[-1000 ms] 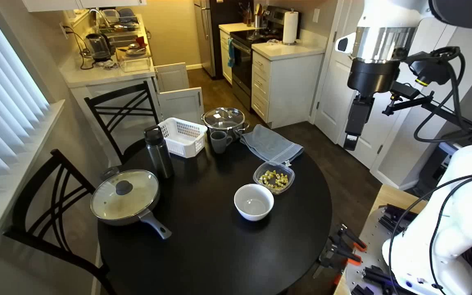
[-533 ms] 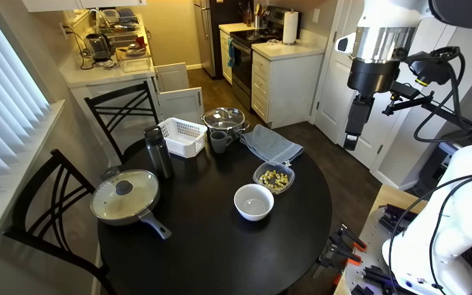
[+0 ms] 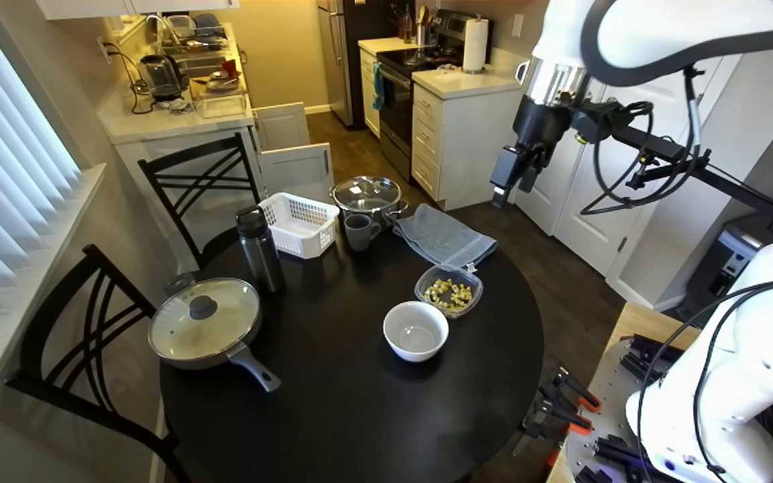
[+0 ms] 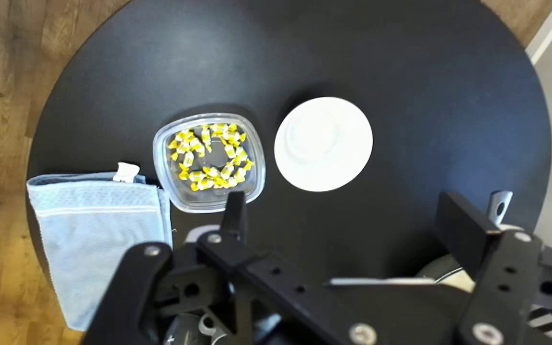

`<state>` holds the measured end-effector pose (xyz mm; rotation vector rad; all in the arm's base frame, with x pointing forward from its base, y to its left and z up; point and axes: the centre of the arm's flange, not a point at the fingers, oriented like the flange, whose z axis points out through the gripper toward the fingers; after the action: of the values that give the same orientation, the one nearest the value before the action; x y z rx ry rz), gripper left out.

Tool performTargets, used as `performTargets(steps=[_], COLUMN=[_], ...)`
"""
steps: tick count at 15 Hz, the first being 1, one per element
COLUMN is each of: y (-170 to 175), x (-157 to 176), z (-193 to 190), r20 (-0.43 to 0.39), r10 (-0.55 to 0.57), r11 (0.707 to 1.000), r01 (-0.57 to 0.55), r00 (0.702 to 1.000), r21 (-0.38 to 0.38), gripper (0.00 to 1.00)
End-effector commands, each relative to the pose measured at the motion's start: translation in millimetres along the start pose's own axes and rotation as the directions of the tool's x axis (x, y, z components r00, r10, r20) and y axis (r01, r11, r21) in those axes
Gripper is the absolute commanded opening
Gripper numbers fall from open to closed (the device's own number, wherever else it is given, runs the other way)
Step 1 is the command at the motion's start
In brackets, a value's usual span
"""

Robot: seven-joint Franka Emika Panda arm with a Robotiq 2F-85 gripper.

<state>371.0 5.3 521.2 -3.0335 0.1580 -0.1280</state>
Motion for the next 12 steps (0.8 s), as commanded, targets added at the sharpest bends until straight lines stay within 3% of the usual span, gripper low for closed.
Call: performTargets(steps=[1,3,8,9,12], y=[8.4,11.9,26.4,21.7,27.5], x=[43.4,48.9,45.9,45.7,45.3], z=[63.2,99.0,157.8,139.8,152.2], r20=[-0.049,-0.090,-0.167,-0.130,-0.137], r10=[0.038,0.042,0.108,0.075,0.096], r11=[0.993,0.980,0.945,0.963,0.955], r01=[-0.043,-0.058,-0.153,-0.106,-0.130], r00=[0.998,0.995,0.980,0.989,0.986], r21=[-0.114,-0.189,-0.290,-0.250,-0.268], gripper=[1.00,1.00,1.00,1.00,1.00])
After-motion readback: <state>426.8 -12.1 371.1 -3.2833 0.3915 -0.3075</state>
